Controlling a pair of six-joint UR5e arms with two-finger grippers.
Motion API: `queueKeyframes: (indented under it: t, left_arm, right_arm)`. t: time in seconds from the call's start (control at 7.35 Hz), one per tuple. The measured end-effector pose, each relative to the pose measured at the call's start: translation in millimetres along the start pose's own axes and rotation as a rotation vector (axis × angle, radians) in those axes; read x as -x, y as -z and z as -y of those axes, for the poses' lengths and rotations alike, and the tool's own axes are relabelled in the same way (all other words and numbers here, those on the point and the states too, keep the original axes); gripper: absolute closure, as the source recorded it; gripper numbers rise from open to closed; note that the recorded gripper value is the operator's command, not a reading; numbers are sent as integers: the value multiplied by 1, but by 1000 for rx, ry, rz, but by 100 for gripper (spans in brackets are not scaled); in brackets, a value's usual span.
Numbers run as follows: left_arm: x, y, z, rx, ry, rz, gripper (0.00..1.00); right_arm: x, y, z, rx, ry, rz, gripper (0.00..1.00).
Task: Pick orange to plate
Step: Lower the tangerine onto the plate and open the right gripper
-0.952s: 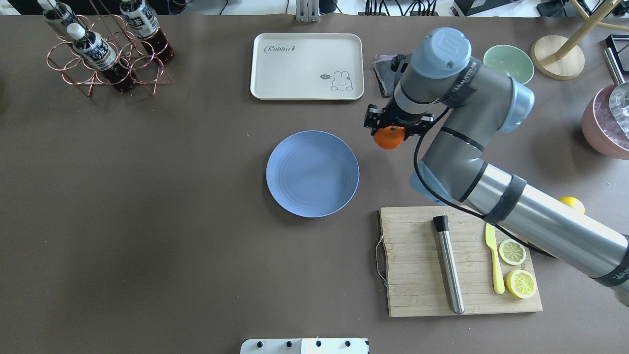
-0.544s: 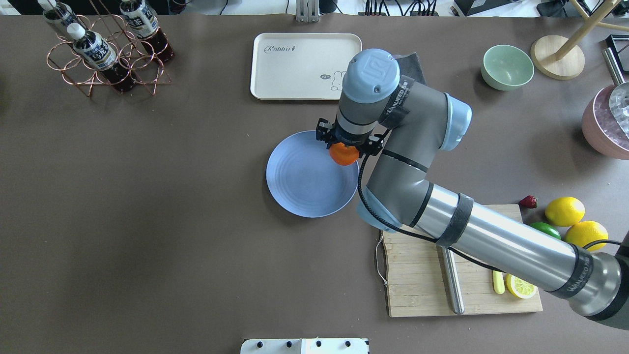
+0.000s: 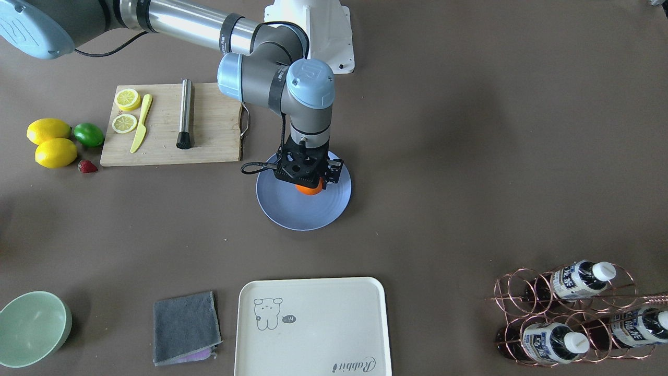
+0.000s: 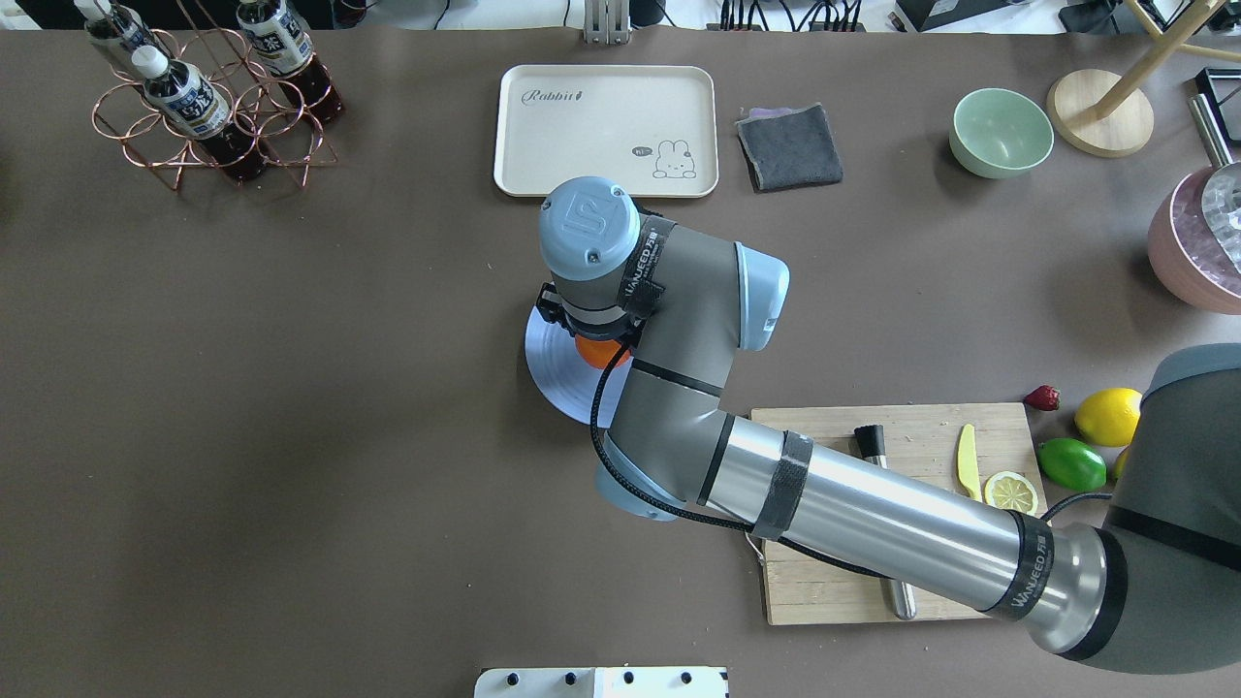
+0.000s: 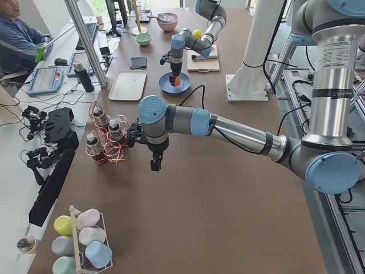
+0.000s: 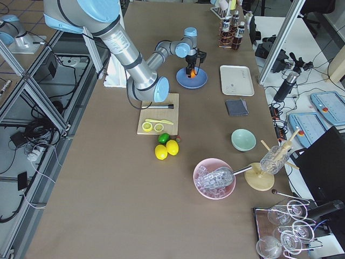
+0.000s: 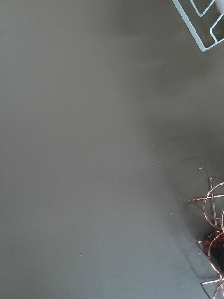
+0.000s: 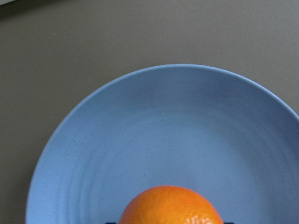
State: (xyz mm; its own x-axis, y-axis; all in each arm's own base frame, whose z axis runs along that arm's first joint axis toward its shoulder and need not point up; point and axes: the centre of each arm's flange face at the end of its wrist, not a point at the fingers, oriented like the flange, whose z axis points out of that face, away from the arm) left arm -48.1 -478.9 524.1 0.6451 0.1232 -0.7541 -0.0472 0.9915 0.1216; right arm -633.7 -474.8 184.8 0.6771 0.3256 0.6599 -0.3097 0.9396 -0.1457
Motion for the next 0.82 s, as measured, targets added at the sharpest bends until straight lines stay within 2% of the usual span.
queueKeyframes:
  t: [0.14, 0.54, 0.82]
  left_arm:
    - [0, 0, 0, 0, 0, 0, 2]
    - [5, -4, 0, 8, 10, 1, 2]
    - [9, -8, -1, 18, 21, 3, 2]
  right_arm:
    - [-2, -3, 1, -1, 6, -4, 1]
    - [-5, 5, 10, -5, 50, 13, 0]
    - [-14, 41, 53, 22, 62, 58, 0]
